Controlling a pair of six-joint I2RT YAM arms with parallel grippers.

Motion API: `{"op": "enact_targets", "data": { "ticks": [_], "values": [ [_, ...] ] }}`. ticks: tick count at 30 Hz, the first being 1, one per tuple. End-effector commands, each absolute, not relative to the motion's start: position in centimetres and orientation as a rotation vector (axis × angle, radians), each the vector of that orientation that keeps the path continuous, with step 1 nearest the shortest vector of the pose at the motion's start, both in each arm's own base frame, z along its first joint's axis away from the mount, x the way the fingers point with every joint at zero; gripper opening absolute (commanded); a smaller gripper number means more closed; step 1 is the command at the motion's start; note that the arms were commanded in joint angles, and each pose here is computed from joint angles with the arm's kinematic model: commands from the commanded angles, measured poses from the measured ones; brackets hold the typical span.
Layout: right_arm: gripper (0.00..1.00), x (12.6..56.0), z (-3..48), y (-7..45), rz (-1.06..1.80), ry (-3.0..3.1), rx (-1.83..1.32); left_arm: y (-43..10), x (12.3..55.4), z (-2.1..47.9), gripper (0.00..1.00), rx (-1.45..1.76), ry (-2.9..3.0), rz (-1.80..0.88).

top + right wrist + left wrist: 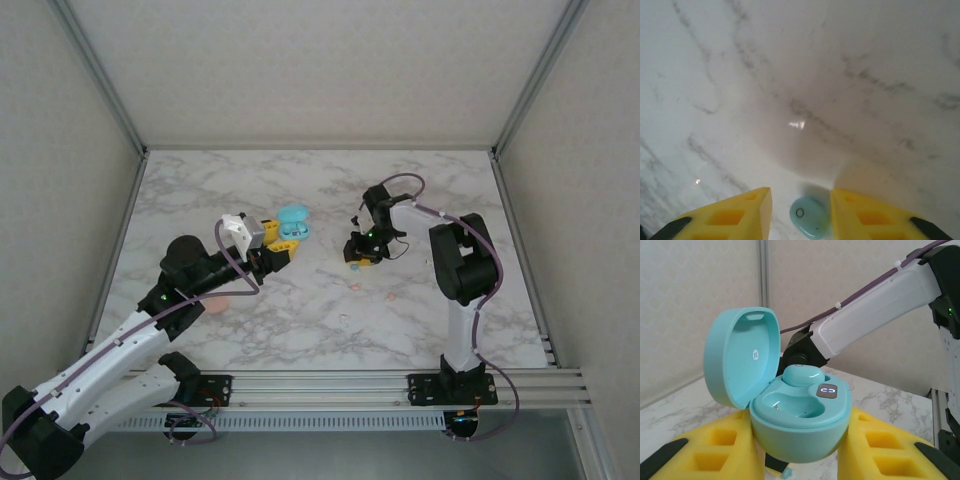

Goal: Insert wireless bluetooth earbuds into charging case

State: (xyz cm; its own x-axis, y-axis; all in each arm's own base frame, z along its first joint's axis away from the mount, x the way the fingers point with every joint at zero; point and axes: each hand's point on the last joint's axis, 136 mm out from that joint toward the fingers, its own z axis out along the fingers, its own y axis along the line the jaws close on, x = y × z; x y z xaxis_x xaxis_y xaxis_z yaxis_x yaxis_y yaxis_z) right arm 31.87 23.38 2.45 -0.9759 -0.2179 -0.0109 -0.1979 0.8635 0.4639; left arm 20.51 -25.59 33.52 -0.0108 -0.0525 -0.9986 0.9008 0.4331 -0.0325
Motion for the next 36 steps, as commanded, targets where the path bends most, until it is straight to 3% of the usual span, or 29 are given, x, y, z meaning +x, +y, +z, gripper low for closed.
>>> {"op": "enact_targets", "data": {
  "ticks": [1,10,25,36],
  "values": [
    [0.35,29.3,3.3,23.8,-0.724,-2.941,0.362,-25.7,20.3,34.0,0.29,0.825,1.352,-0.916],
    [0.36,28.9,4.5,24.5,-0.721,-2.956,0.387,-25.8,20.4,34.0,0.29,0.828,1.352,-0.917],
    [0.36,29.4,3.8,23.4,-0.287,-3.008,0.663,-25.4,20.3,34.4,0.29,0.816,1.341,-0.905],
    [0.36,29.2,2.8,24.0,-0.155,-2.936,0.816,-25.3,20.2,34.7,0.29,0.811,1.337,-0.905]
  ]
}}
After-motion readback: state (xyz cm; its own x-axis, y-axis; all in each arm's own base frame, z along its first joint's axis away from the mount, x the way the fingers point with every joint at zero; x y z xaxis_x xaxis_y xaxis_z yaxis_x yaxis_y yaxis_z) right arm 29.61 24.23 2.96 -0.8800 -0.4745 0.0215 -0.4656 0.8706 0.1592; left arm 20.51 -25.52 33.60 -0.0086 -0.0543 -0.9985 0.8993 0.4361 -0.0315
